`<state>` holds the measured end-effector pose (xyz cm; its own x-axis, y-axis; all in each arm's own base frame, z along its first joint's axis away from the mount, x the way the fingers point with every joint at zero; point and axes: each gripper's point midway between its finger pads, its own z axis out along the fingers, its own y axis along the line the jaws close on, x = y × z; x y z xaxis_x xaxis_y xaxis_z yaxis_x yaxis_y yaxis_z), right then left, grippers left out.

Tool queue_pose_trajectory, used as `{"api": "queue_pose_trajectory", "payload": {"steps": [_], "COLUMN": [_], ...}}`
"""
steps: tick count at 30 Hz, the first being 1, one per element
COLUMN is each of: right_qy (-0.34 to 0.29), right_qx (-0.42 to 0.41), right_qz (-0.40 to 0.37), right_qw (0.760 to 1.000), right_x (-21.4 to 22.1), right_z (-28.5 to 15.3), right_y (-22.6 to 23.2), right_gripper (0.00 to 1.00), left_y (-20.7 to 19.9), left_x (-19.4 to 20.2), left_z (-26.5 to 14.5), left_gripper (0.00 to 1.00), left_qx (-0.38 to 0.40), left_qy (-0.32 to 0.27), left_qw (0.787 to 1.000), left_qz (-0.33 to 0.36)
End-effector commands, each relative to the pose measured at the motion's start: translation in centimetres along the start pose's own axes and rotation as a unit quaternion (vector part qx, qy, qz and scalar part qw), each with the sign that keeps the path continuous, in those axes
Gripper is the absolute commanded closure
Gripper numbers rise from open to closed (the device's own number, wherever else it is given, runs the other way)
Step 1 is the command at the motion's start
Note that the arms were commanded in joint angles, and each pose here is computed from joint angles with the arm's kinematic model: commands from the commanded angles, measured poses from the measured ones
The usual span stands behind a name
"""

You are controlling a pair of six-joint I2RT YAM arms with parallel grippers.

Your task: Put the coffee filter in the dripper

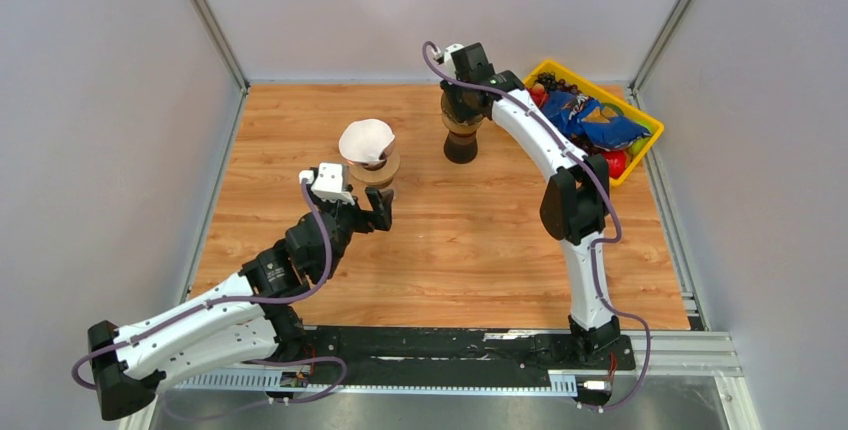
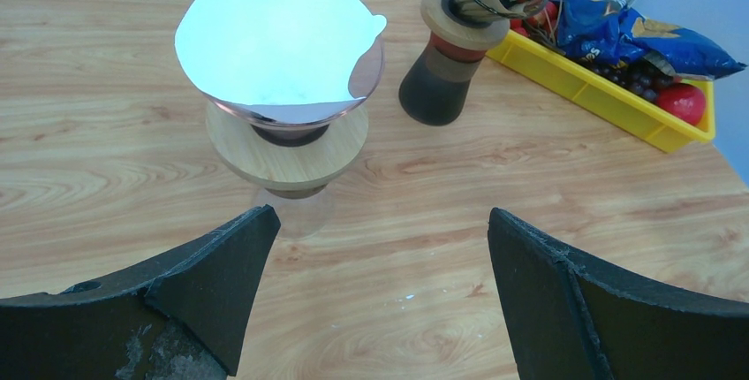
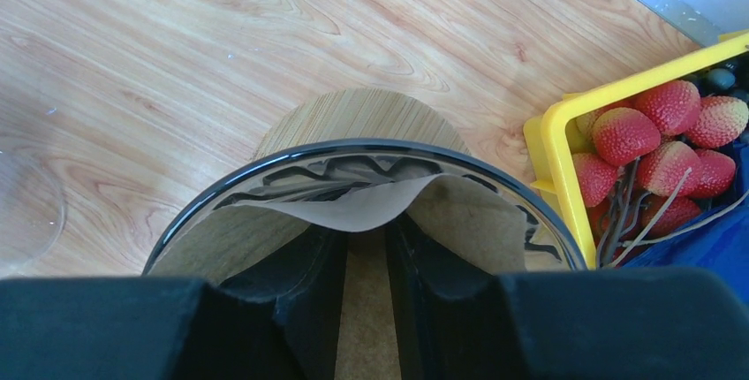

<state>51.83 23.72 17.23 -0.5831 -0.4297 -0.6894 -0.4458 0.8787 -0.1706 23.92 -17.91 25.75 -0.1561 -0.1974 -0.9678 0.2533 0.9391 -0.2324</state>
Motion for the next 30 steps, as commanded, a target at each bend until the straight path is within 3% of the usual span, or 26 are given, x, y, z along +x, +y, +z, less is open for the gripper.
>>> {"api": "queue_pose_trajectory", "payload": {"steps": [1,11,21,30], "right_qy": [0.068,0.066,-0.031,-0.072], "right_qx": [-0.021,-0.011,0.034,0.053], "right_qz": [-0.029,-0.022,0.019,0.029], "right_qw": [0.997,0.998,0.999,0.996], "right_x": [3.9,3.6,-3.0,-5.3], "right_z": [1.9,1.9,-2.0,-4.7], "right_y": [0.6,0.3,-1.9,-3.0], "right_gripper": [0.69,0.69,0.67,0.61], "left_y": [-0.5,-0.4,-0.1,-0.1], "left_x": [-1.8,-1.9,-2.2,-2.5], "left_z": [0.1,0.0,-0.4,-0.6], "left_gripper": [0.00,0.00,0.00,0.00], "left_qx": [0.004,0.001,0.000,0.002], "left_qy": [-0.018,-0.019,-0.021,-0.025], "left_qw": [1.000,1.000,1.000,0.999], "left_qz": [-0.011,-0.012,-0.016,-0.020]}}
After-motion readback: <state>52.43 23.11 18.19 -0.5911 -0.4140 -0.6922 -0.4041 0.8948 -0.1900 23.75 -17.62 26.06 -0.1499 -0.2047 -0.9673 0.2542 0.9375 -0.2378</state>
